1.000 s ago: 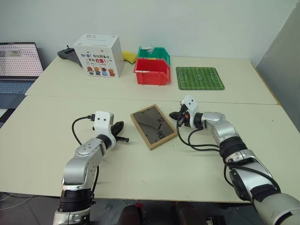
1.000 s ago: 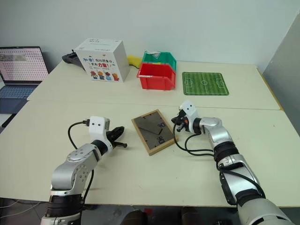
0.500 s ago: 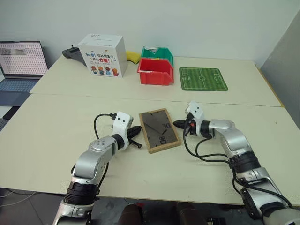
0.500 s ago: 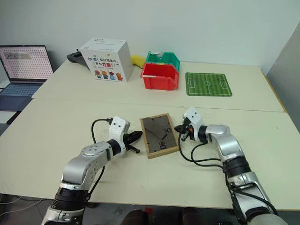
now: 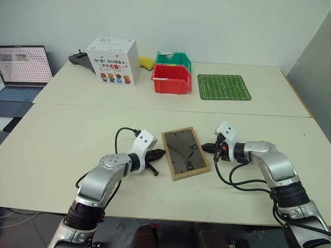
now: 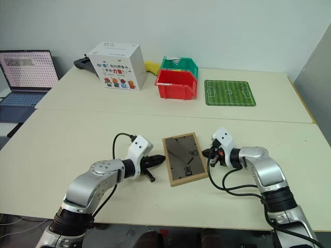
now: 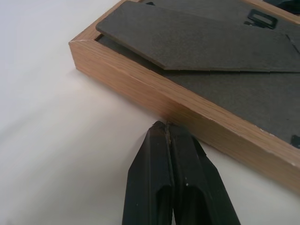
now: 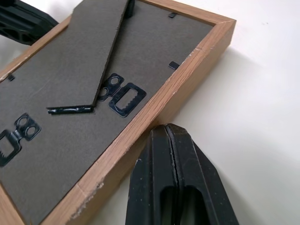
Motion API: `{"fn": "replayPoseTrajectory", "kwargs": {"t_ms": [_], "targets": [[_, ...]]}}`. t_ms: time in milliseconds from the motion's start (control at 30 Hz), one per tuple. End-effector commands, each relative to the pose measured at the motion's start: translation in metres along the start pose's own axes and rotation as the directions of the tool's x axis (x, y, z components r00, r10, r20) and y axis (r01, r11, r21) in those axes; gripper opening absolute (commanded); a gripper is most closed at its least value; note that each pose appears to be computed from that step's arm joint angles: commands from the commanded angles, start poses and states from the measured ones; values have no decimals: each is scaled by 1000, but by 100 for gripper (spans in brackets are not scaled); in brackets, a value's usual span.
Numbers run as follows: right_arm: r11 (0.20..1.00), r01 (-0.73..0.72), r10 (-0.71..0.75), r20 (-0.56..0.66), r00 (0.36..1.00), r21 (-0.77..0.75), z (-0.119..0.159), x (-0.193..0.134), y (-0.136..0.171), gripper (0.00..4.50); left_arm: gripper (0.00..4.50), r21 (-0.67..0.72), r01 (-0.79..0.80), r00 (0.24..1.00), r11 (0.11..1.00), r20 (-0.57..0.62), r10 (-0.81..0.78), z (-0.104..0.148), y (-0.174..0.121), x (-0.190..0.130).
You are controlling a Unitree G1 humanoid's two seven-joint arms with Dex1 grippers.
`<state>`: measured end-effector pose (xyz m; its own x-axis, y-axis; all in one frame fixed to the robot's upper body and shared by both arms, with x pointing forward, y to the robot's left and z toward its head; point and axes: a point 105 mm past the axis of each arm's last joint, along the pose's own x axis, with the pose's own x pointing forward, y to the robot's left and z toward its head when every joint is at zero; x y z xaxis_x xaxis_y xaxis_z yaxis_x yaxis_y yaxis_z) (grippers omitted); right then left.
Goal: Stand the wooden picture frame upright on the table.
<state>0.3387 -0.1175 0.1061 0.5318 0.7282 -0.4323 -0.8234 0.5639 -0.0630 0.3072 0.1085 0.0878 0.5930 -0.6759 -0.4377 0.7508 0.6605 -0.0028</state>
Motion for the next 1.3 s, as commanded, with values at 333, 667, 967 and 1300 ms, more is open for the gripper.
{"fn": "replayPoseTrajectory", "kwargs": {"t_ms": [333,667,967,1300], "targets": [[994,75,-71,48,996,-85,3,-14,-14,0,149,-592,324,945,738,165,-283,11,-8,-79],[997,22,-19,37,999,-77,-5,-6,9,0,345,-793,321,941,518,204,-270,-20,-21,-62],[997,5,0,55,998,-80,0,13,22,0,448,-845,266,948,463,142,-285,-38,-37,-31],[996,-17,23,67,997,-87,3,22,34,0,448,-829,307,934,468,168,-314,-30,-47,-10]]}}
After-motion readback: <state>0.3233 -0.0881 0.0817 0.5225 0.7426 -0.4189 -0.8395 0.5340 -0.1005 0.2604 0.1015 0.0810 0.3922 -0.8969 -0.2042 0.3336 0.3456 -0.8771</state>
